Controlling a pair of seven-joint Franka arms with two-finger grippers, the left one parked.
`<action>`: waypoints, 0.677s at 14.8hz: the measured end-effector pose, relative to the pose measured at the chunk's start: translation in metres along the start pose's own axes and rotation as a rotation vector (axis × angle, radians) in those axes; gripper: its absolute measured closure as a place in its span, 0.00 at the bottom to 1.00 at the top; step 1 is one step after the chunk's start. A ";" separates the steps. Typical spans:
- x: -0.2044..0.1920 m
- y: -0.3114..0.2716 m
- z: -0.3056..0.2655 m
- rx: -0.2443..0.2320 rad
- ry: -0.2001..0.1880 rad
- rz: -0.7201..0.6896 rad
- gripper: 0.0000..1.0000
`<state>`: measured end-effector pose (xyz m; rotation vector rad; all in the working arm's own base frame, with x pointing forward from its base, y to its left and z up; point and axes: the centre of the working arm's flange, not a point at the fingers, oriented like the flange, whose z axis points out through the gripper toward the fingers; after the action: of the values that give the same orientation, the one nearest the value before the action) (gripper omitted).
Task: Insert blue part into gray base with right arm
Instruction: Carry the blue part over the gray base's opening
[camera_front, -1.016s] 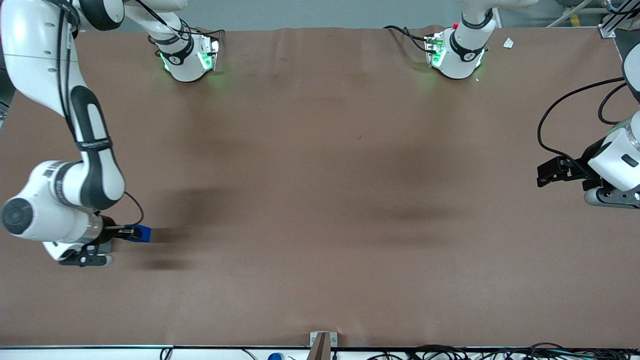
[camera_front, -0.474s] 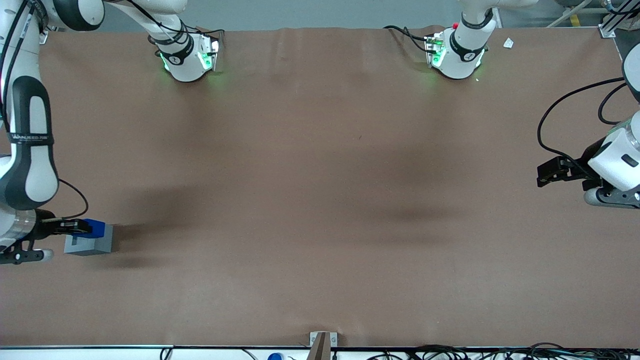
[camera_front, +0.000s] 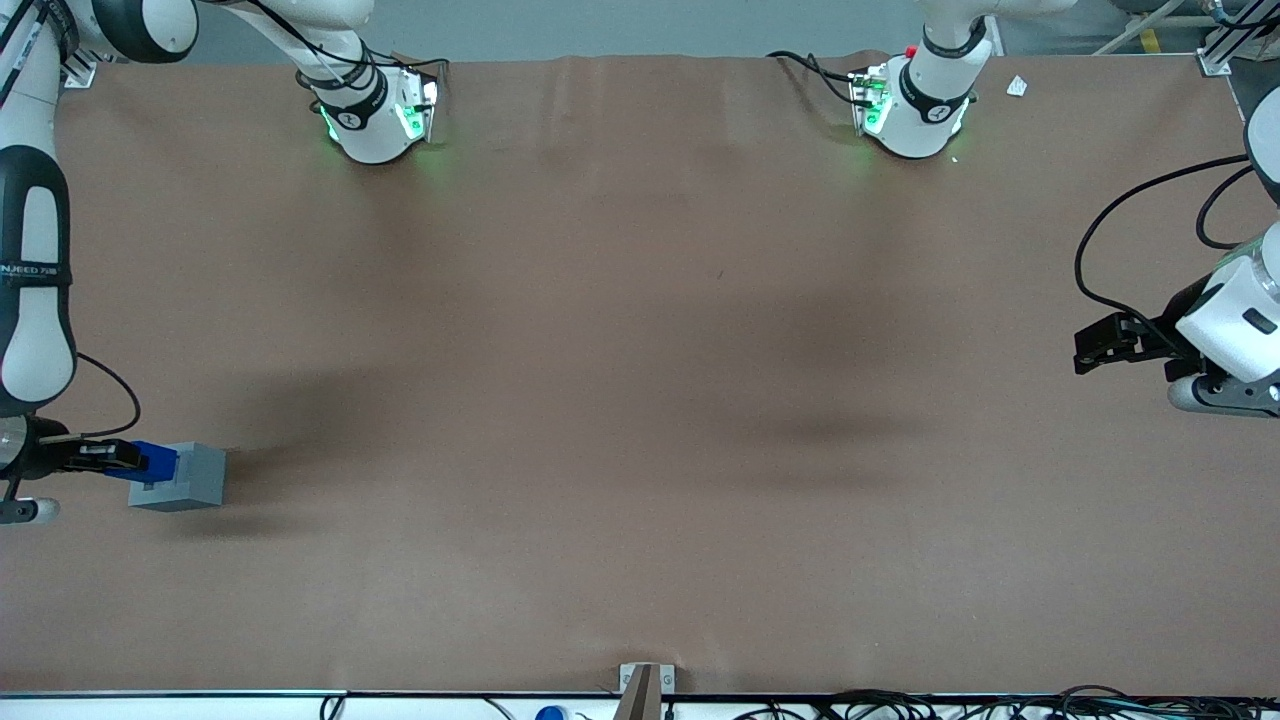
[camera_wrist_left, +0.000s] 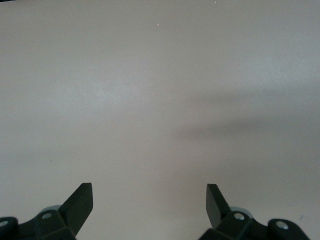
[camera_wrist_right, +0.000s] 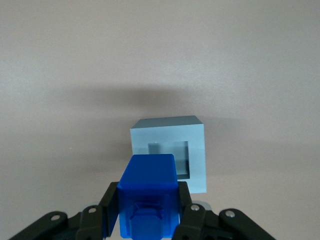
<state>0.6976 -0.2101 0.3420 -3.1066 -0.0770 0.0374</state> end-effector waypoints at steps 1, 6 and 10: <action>0.000 0.003 0.001 0.000 0.000 0.003 0.50; 0.005 0.009 0.021 -0.008 0.012 0.009 0.50; 0.008 0.010 0.029 -0.011 0.016 0.008 0.50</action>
<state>0.7048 -0.2184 0.3128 -3.1178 -0.0643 0.0129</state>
